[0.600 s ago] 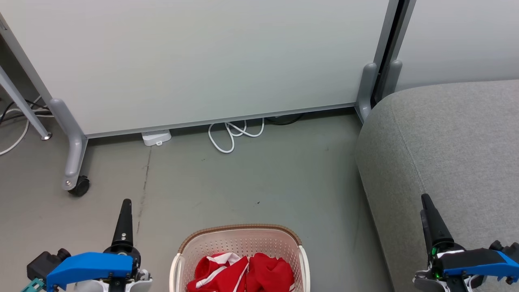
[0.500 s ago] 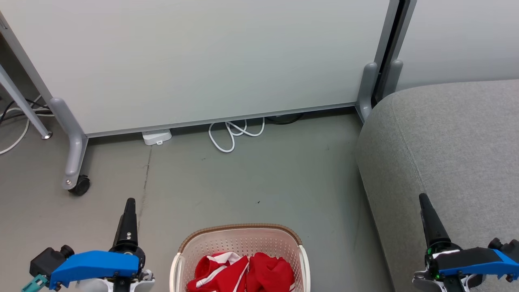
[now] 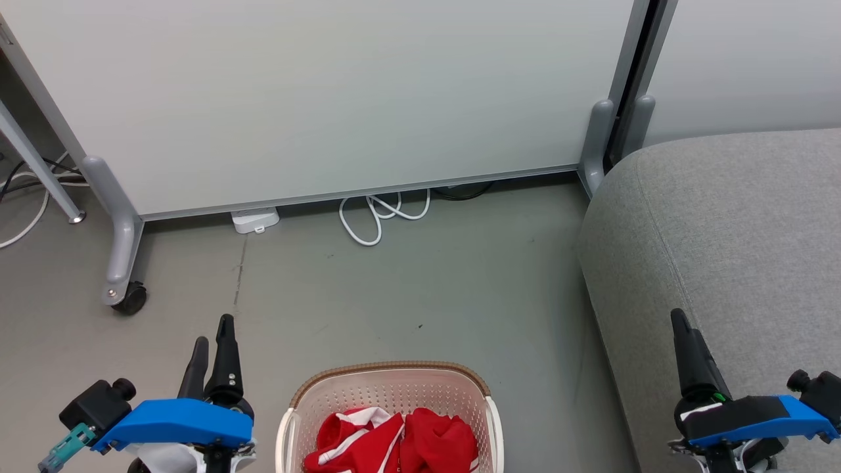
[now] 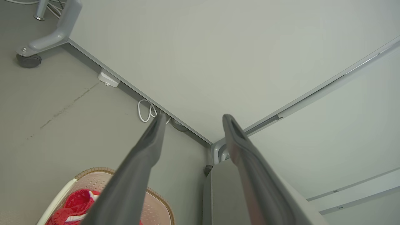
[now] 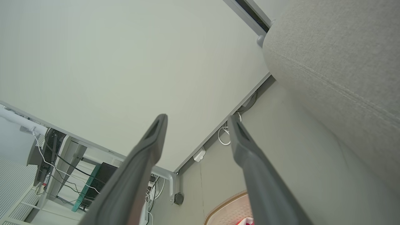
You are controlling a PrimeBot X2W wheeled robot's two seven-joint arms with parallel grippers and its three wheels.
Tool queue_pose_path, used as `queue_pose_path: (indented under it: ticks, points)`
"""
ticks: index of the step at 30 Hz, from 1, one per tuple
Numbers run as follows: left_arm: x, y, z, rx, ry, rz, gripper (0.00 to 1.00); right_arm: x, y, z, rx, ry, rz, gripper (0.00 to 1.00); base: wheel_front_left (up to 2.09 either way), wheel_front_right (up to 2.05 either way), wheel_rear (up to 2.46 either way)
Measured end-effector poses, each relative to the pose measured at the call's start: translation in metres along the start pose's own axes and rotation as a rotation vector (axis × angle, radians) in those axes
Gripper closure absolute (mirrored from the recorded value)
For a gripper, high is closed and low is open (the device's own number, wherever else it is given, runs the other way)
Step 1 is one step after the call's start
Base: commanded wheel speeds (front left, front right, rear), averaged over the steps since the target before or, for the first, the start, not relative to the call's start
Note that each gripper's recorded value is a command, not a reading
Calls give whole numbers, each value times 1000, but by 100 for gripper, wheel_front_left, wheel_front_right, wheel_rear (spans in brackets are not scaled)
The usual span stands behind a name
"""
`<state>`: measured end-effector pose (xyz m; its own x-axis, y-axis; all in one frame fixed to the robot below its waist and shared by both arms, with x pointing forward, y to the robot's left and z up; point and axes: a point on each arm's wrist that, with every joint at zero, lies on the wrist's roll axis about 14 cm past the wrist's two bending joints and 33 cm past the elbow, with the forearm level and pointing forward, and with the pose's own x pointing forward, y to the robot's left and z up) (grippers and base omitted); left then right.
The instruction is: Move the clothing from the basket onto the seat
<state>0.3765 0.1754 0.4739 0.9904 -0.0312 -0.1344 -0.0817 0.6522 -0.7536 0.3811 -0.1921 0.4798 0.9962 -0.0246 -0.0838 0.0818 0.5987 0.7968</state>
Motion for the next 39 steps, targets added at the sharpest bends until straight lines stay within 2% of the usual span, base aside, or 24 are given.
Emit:
queue_pose_path:
  ticks: [22,39]
  points:
    - [-1,-8,-5,328,-11,-37,0,1,8,-6,-300,11,36,0,0,0,0]
    - [-1,-14,-6,490,-34,-67,0,3,13,-9,-483,13,66,0,0,0,0]
